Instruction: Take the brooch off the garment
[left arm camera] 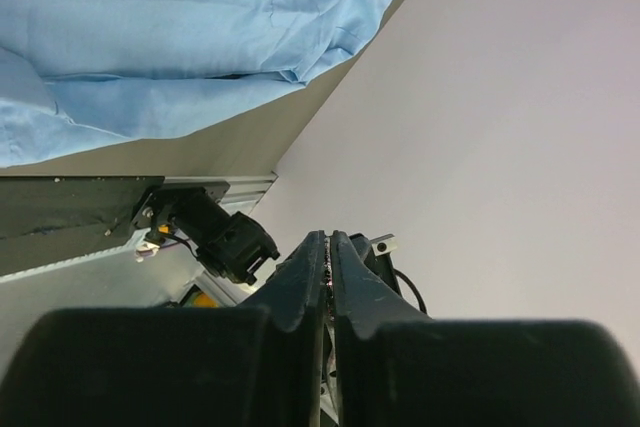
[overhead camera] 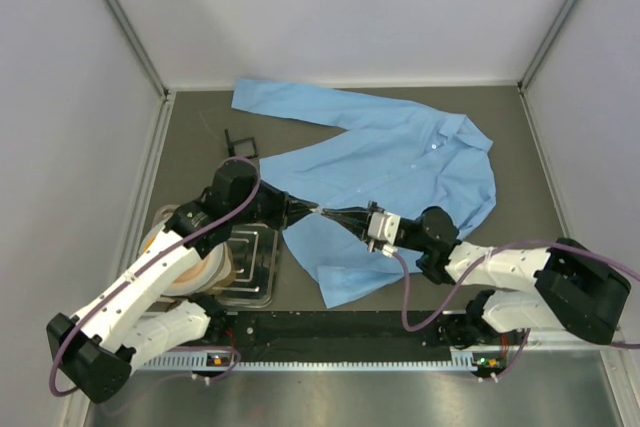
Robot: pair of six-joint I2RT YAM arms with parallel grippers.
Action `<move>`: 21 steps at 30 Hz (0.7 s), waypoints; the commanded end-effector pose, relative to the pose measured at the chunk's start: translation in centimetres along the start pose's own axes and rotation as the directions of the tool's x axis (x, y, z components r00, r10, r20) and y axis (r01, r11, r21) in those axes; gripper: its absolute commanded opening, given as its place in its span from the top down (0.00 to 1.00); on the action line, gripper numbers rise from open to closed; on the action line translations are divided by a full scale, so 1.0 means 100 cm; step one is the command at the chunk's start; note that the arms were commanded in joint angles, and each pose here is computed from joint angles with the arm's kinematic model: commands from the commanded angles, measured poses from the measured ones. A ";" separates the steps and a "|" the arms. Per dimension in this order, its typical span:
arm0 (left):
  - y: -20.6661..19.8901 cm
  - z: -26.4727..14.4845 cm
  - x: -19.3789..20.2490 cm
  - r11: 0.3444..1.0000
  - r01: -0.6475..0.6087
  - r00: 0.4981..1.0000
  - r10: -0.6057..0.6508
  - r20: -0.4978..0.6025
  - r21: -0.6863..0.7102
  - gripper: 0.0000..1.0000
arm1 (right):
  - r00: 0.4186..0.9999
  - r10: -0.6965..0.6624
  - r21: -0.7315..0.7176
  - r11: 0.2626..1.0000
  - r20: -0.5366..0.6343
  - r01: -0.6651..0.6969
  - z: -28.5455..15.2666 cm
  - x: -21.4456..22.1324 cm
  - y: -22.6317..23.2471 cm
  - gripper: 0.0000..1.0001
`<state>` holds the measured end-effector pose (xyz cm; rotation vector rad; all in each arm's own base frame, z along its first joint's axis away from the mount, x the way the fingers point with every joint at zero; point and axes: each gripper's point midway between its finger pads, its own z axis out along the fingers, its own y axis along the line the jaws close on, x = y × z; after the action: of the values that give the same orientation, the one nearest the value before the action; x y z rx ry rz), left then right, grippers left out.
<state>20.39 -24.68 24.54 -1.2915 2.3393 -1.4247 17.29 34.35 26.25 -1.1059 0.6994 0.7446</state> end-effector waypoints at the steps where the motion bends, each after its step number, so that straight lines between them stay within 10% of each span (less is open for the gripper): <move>1: -0.013 -0.004 -0.001 0.998 -0.014 1.000 0.013 0.014 0.056 0.98 | 0.998 -0.042 -0.023 0.999 0.050 0.043 0.016 -0.016 0.000 1.00; 3: -0.012 -0.003 -0.003 0.998 -0.027 0.999 0.026 0.027 0.059 1.00 | 0.999 -0.035 -0.030 0.999 0.038 0.036 0.017 -0.014 0.001 1.00; 11: -0.035 -0.007 -0.033 0.924 -0.370 0.907 0.338 0.253 0.092 1.00 | 0.937 0.343 0.051 0.939 -0.072 -0.340 0.002 -0.004 0.009 0.37; 17: -0.061 -0.010 -0.040 0.717 -0.671 0.717 0.565 0.408 0.189 1.00 | 0.576 0.782 0.507 0.606 -0.237 -0.613 -0.037 0.034 -0.005 0.25; 21: -0.055 -0.002 -0.033 0.563 -0.798 0.597 0.683 0.421 0.217 1.00 | 0.345 0.930 0.658 0.339 -0.126 -0.672 -0.046 0.032 -0.012 0.22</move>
<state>24.91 -22.54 25.27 -0.5826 2.0680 -1.1714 18.97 32.13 24.57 -0.6803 1.5628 1.0180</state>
